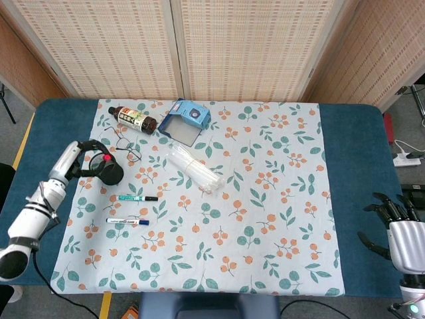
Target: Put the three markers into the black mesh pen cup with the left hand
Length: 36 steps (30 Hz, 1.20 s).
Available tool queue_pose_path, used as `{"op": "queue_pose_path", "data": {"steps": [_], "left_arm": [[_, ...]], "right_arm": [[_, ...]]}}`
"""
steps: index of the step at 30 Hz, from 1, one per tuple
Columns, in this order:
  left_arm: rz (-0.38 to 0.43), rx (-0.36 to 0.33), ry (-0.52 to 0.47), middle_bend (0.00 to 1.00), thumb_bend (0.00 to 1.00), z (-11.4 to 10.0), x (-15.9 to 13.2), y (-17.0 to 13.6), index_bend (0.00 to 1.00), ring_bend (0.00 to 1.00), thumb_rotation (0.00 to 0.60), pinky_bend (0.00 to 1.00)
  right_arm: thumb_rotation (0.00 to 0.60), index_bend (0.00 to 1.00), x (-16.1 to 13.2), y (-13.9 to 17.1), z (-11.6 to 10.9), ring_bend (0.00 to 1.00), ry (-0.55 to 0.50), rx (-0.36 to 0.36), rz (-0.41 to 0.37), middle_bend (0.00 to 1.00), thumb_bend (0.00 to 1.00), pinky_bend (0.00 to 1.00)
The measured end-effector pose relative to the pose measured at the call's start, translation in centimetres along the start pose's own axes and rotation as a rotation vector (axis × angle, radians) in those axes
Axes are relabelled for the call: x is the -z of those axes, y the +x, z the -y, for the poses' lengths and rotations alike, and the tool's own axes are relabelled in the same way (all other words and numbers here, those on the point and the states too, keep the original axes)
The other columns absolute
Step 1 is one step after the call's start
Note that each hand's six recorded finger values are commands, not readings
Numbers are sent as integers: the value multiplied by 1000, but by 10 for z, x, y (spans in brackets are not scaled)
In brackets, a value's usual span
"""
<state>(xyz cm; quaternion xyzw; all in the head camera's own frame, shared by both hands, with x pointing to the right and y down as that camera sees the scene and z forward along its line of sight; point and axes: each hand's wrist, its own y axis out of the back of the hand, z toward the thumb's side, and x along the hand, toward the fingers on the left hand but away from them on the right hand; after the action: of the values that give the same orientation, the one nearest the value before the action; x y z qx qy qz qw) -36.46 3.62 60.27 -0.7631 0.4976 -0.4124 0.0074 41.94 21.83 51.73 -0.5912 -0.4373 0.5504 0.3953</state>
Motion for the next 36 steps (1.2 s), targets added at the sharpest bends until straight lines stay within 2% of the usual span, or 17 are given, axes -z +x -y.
{"op": "queue_pose_path", "data": {"steps": [4, 8, 14, 20, 25, 28, 33, 36], "left_arm": [[-26, -11, -39, 670, 430, -12, 9, 25, 583, 258, 600, 183], [-53, 9, -107, 669, 430, -4, 21, 35, 582, 258, 600, 183], [-86, 28, -226, 670, 430, 11, 39, 34, 580, 258, 600, 183], [-109, 38, -231, 664, 430, 22, 58, 36, 576, 255, 600, 183], [-116, 16, -244, 640, 430, 19, 67, 42, 576, 234, 600, 179], [-117, 10, -236, 555, 430, 17, 71, 44, 549, 195, 600, 166], [-111, 42, -200, 256, 430, 22, 70, 43, 380, 82, 600, 128], [-103, 53, -171, 117, 429, 24, 71, 41, 316, 19, 600, 105]], "right_arm": [[600, 401, 2, 0, -2, 311, 1, 8, 7, 204, 99, 157], [600, 401, 2, 0, 0, 311, -2, 2, 9, 204, 98, 157], [600, 401, 2, -1, 1, 313, -8, -4, 8, 204, 98, 157], [600, 400, 1, 0, -2, 312, -10, 7, 7, 204, 98, 157], [600, 400, 1, 1, -2, 312, -10, 4, 4, 210, 98, 157], [600, 400, 1, 1, -3, 312, -11, 9, 5, 210, 98, 157], [600, 400, 0, 1, -2, 312, -18, 4, 3, 210, 99, 157], [600, 400, -1, 1, -3, 312, -20, 4, -1, 210, 99, 157]]}}
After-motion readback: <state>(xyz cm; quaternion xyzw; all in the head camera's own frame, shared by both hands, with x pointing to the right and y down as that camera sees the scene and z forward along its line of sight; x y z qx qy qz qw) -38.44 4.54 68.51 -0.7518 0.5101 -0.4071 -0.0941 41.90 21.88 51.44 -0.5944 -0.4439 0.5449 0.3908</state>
